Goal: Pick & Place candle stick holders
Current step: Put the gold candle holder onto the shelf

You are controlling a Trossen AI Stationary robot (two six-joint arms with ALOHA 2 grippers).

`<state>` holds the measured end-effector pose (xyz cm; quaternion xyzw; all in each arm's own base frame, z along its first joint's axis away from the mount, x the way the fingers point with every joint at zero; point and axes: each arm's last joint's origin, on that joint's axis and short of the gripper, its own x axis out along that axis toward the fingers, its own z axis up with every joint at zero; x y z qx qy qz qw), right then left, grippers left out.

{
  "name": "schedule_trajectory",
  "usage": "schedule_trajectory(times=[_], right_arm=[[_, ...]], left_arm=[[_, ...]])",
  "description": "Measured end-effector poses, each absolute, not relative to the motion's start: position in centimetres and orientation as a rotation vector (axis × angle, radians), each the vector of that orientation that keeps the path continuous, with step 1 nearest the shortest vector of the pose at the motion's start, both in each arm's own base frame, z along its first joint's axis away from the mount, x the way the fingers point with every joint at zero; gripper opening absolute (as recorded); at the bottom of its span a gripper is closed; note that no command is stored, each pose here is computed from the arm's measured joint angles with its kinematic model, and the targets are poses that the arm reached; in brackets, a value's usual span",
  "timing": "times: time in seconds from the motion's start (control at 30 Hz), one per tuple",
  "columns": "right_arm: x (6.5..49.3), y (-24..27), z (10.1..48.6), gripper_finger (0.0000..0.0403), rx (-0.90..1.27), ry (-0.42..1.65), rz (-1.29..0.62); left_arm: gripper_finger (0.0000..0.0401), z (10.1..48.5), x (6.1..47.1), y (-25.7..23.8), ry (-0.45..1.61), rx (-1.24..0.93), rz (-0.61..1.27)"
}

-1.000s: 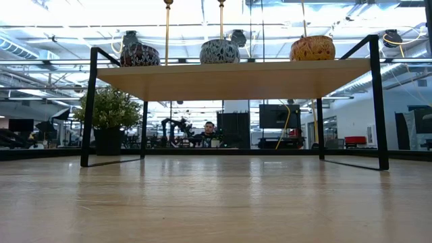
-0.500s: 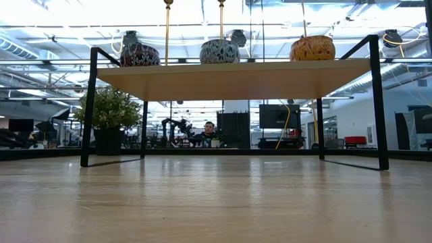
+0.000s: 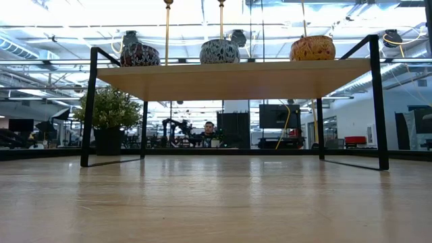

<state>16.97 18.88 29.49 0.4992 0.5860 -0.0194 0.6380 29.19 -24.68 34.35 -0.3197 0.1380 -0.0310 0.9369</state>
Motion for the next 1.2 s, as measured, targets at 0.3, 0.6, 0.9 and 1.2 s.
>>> schedule_trajectory(times=[0.3, 0.6, 0.9, 1.2], right_arm=[[19.2, 18.8, 31.0, 0.0143, 1.175, 1.131, 0.163], [20.6, 18.4, 32.1, 0.0141, 1.172, 0.973, 0.267], [21.4, 18.0, 32.7, 0.0144, 1.166, 0.881, 0.303], [21.8, 17.6, 32.7, 0.0144, 1.149, 0.846, 0.284]], left_arm=[[0.0397, 35.9, 28.7, -24.9, 0.219, -0.531, 0.011], [0.0397, 36.5, 30.5, -24.3, 0.422, -0.420, 0.062], [0.0397, 34.8, 36.0, -25.2, 0.732, -0.305, 0.032], [0.0397, 35.9, 39.1, -23.4, 0.692, -0.329, -0.076]])
